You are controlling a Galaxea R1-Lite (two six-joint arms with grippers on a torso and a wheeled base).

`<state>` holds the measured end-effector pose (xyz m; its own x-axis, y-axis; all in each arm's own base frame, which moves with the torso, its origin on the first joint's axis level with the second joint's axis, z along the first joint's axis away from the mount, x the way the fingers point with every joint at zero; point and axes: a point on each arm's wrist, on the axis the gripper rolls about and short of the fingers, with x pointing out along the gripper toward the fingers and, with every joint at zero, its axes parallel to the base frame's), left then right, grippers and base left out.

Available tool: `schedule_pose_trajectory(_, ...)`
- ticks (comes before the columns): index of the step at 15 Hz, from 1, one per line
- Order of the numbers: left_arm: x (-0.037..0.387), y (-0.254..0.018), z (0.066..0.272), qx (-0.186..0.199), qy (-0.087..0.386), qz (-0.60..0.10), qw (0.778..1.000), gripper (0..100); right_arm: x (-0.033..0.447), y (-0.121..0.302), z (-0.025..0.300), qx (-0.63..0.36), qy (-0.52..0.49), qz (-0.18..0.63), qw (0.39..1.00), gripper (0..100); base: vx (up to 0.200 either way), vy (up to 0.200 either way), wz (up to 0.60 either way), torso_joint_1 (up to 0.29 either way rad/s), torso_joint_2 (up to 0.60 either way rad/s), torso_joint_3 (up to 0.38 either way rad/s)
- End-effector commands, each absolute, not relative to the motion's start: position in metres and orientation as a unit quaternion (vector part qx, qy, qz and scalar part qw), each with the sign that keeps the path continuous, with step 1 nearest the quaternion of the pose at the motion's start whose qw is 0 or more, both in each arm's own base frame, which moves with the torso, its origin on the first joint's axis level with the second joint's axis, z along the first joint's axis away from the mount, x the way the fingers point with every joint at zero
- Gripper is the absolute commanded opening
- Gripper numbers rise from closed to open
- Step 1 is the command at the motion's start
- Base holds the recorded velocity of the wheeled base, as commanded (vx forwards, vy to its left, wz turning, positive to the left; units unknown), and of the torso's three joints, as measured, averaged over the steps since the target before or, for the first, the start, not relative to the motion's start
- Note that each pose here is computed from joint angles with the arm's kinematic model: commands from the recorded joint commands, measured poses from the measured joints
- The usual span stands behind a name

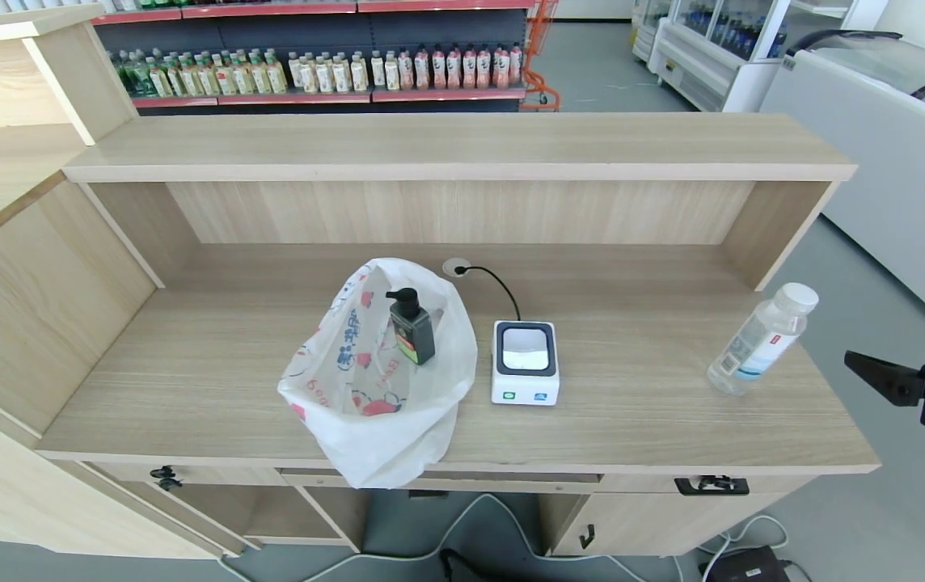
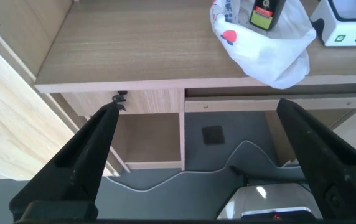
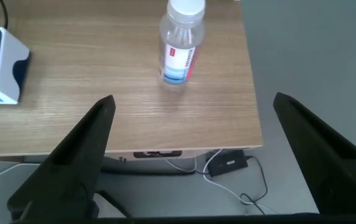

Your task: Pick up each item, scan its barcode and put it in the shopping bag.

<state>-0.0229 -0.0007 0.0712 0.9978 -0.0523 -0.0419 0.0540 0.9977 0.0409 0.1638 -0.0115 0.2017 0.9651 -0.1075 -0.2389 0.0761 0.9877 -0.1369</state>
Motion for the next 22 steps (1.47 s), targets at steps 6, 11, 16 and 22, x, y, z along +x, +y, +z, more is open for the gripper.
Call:
schedule_pose_trajectory(6, -0.023, -0.001, 0.071, 0.022, 0.02, -0.027, 0.999, 100, 0.167, -0.011, 0.188, -0.062, 0.153, -0.04, 0.986, 100, 0.0, -0.2, 0.0, 0.001, 0.0, 0.003)
schedule_pose_trajectory(11, -0.023, -0.001, 0.071, 0.017, 0.02, -0.026, 0.999, 100, 0.163, -0.008, 0.172, -0.063, 0.182, -0.03, 0.981, 100, 0.0, -0.12, 0.0, 0.002, 0.0, 0.0)
schedule_pose_trajectory(16, -0.023, -0.001, 0.071, 0.017, 0.02, -0.026, 0.999, 100, 0.187, 0.009, 0.167, -0.051, 0.17, 0.032, 0.984, 100, 0.0, 0.0, 0.0, 0.0, 0.0, 0.0)
schedule_pose_trajectory(22, -0.023, -0.001, 0.071, 0.017, 0.02, -0.026, 0.999, 100, 0.229, 0.028, 0.136, -0.015, 0.16, 0.031, 0.987, 100, 0.0, 0.0, 0.0, 0.0, 0.0, 0.0)
